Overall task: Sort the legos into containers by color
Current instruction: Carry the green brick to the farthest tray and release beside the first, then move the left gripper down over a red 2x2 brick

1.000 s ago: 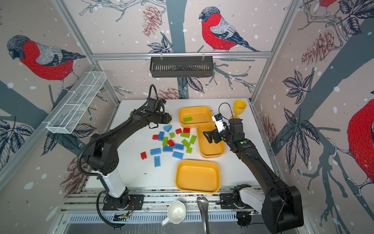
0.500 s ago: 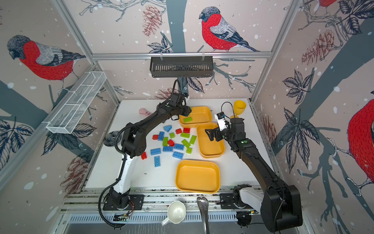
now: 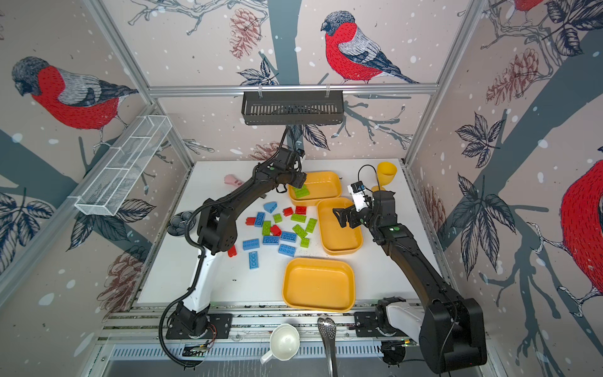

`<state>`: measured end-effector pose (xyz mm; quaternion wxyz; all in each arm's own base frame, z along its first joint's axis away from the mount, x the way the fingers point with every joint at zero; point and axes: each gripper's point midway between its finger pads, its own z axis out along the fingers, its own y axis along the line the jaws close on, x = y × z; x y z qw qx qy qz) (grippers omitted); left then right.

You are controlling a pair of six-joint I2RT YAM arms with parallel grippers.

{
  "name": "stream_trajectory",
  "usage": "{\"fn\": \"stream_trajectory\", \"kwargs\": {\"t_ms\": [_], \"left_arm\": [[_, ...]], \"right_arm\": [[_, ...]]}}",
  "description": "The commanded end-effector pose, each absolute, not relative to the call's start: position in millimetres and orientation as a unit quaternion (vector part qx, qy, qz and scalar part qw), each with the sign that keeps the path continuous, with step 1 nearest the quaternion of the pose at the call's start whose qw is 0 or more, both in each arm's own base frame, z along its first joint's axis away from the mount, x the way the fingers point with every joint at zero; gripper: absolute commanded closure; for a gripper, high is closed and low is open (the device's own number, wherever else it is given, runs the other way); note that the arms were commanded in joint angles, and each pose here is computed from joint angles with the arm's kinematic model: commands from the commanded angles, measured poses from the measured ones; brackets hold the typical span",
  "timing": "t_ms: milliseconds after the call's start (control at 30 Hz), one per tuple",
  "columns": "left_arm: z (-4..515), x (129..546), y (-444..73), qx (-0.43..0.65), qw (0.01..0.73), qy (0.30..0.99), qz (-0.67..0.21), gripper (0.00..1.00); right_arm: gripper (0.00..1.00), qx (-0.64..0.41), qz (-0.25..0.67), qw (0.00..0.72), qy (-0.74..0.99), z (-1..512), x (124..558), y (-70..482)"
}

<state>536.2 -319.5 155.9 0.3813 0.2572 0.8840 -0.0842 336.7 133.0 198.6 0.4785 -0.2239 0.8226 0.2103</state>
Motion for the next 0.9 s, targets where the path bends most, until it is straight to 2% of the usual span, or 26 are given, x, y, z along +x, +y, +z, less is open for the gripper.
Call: {"fn": "stream_trajectory", "kwargs": {"t_ms": [0,133,367,600,867], "left_arm": [[158.6,512.0,-291.5,0.269,0.346,0.898,-0.038,0.26],[166.6,477.1,-258.3,0.238,0.321,0.916,-0.04,0.26],[163.8,405.1,-175.3,0.089,0.285,0.952,-0.061,0.26],[121.6,344.1,-126.3,-0.038,0.227,0.972,-0.04,0.26],[87.0,300.7,-83.8,-0.151,0.199,0.968,-0.002,0.28]], "right_arm": [[0.0,-0.231,0.224,0.483,0.815,204.0,337.0,138.4],[0.01,-0.236,0.232,0.48,0.812,203.7,335.3,141.9],[0.01,-0.256,0.26,0.464,0.807,202.8,325.6,156.9],[0.0,-0.288,0.289,0.438,0.801,199.2,310.8,177.4],[0.01,-0.308,0.296,0.42,0.801,194.1,299.9,187.4]]}}
